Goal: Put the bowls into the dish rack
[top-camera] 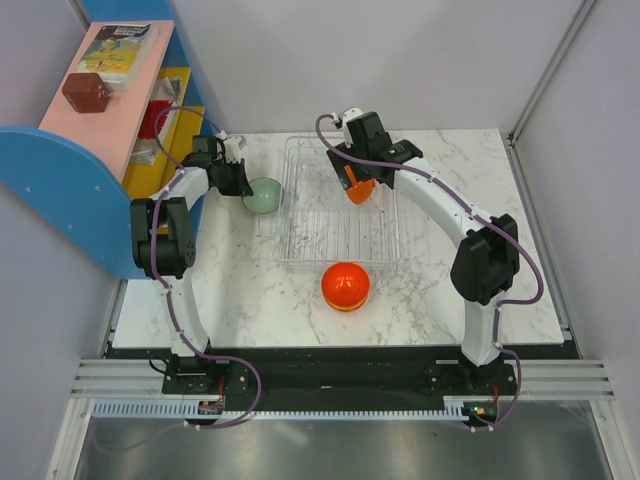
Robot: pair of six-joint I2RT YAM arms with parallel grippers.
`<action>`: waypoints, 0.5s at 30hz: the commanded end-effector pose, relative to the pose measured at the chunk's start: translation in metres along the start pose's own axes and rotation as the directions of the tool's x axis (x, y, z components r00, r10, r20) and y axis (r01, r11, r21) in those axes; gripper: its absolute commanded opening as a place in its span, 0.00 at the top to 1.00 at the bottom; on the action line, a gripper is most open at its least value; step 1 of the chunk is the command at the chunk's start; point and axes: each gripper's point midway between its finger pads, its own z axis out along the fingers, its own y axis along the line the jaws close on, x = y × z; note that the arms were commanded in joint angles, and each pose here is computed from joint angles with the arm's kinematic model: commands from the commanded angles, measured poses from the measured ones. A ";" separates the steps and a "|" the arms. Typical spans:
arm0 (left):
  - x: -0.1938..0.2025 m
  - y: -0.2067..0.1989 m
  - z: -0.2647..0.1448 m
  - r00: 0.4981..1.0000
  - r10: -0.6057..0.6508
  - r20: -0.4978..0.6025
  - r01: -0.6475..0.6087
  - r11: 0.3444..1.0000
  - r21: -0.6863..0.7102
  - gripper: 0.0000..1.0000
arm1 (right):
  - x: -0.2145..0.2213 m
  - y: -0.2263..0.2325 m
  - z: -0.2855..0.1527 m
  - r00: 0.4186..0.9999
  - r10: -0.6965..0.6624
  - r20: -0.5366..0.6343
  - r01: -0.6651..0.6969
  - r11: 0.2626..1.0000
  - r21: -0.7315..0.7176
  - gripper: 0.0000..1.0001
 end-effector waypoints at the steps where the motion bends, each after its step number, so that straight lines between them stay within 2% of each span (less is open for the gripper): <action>1: -0.005 0.005 -0.008 1.000 0.014 -0.002 -0.015 0.999 -0.034 0.98 | -0.027 0.003 -0.028 0.996 0.046 0.080 -0.042 0.998 -0.048 0.04; 6: -0.023 0.001 -0.042 0.998 -0.008 0.064 0.011 0.999 -0.043 0.98 | -0.029 0.018 -0.033 0.992 0.090 0.084 -0.076 0.984 -0.160 0.03; 9: -0.036 -0.005 -0.065 0.993 0.003 0.114 0.001 1.000 -0.031 0.98 | -0.029 0.024 -0.035 0.984 0.160 0.074 -0.140 0.966 -0.218 0.02; 13: -0.054 -0.019 -0.096 0.982 0.060 0.180 -0.055 0.998 -0.031 0.98 | -0.035 0.039 -0.042 0.965 0.256 0.052 -0.216 0.895 -0.390 0.02; 15: -0.057 -0.025 -0.105 0.976 0.083 0.200 -0.080 0.996 -0.026 0.98 | -0.032 0.046 -0.047 0.950 0.311 0.014 -0.261 0.821 -0.507 0.02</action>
